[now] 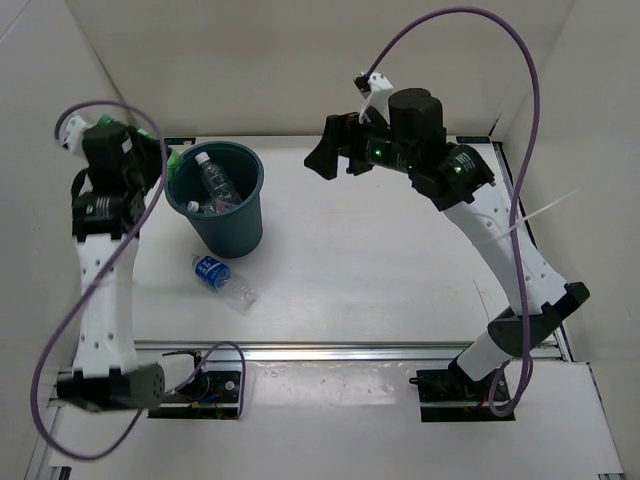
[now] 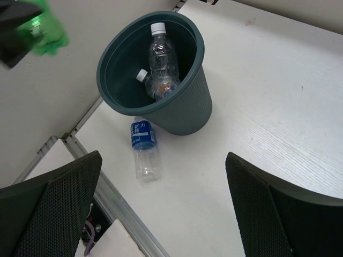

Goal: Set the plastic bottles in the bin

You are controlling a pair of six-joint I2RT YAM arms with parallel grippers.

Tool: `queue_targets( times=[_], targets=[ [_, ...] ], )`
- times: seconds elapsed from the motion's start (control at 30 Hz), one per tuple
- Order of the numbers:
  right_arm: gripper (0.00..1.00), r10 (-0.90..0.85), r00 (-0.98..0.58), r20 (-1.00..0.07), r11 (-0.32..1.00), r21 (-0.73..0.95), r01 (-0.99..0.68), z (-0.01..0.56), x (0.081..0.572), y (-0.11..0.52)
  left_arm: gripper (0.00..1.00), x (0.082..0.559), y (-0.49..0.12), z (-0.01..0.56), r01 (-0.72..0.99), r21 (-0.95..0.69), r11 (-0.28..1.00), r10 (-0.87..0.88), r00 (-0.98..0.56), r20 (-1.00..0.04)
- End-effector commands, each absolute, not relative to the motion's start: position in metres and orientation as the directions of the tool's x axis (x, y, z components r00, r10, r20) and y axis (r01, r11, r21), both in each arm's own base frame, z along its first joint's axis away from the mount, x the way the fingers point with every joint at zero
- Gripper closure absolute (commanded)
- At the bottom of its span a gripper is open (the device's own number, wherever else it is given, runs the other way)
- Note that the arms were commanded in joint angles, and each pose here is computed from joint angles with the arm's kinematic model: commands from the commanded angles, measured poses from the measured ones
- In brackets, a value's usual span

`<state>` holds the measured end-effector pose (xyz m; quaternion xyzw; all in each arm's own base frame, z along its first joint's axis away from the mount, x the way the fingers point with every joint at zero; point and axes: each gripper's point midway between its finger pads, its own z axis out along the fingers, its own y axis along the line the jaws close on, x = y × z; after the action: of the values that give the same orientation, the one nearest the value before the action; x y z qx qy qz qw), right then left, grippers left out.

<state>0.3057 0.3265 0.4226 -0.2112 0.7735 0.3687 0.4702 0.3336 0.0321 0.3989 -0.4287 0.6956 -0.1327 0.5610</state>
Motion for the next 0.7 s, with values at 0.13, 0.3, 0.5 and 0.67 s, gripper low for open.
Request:
queue_targets(
  times=[0.13,0.3,0.5,0.67],
  targets=[
    [0.0,0.049,-0.395,-0.917,0.686,0.319,-0.654,0.442,0.297,0.287,0.29,0.41,-0.011,0.367,-0.374,-0.56,0.739,-0.66,-0.238,-0.712],
    [0.0,0.061,-0.41,-0.91,0.704,0.331,-0.629,0.437,0.297,0.271,0.0,0.392,-0.001,0.407,-0.35,-0.486,0.801,-0.562,-0.16,-0.811],
    [0.0,0.043,-0.441,-0.897,0.711,0.337,-0.617,0.419,0.294,0.266,0.0,0.294,0.01,0.443,-0.274,-0.553,0.787,-0.586,-0.05,-0.809],
    [0.0,0.038,-0.48,-0.877,0.707,0.363,-0.607,0.406,0.292,0.266,0.0,0.251,-0.031,0.314,-0.239,-0.684,0.689,-0.724,-0.241,-0.646]
  ],
)
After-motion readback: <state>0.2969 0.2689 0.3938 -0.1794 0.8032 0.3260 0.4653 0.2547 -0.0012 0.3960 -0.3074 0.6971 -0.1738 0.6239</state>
